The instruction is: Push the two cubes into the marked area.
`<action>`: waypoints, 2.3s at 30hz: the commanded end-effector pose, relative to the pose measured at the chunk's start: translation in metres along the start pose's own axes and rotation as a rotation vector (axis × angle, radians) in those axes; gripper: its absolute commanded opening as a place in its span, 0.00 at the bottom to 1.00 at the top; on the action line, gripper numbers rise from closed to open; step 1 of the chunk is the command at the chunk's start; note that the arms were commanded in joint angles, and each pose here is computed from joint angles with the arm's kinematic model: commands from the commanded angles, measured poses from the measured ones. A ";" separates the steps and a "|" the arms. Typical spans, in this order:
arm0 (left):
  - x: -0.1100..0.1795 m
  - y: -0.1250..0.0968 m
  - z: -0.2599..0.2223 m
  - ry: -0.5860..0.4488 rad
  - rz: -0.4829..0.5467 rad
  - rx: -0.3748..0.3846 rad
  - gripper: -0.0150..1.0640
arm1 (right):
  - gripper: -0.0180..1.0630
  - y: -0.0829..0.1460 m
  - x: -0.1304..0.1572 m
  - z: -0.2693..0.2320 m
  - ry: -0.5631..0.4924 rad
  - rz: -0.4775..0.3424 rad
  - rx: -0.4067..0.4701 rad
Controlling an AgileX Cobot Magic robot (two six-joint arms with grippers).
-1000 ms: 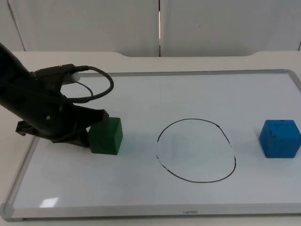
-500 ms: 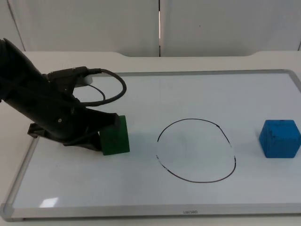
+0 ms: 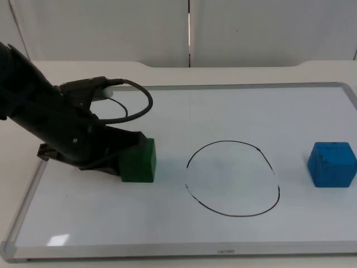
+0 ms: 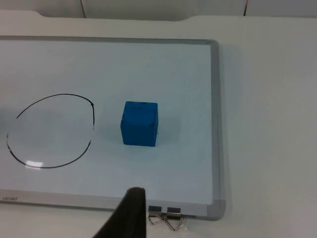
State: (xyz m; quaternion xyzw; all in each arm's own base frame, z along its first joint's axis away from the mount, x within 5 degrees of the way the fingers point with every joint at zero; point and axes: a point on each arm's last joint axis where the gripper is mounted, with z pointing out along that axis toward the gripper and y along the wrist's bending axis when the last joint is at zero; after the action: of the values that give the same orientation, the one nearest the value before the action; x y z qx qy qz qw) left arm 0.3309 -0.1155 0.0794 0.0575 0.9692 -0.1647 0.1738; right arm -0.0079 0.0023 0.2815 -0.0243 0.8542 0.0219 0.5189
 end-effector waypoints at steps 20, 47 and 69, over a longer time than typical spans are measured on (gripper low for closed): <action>0.009 -0.027 0.010 0.008 0.057 0.007 0.01 | 0.99 0.000 0.001 0.001 -0.003 0.001 0.008; 0.000 -0.050 0.010 -0.011 0.098 0.062 0.01 | 0.99 0.000 0.001 0.001 -0.003 0.001 0.008; 0.006 -0.066 0.012 0.004 0.115 0.092 0.01 | 0.99 0.000 0.001 0.001 -0.003 0.000 0.006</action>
State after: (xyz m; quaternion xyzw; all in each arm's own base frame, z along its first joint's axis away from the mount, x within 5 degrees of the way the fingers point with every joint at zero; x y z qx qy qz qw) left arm 0.3168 -0.1783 0.0847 0.1264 0.9568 -0.1969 0.1726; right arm -0.0079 0.0022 0.2815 -0.0244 0.8542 0.0209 0.5189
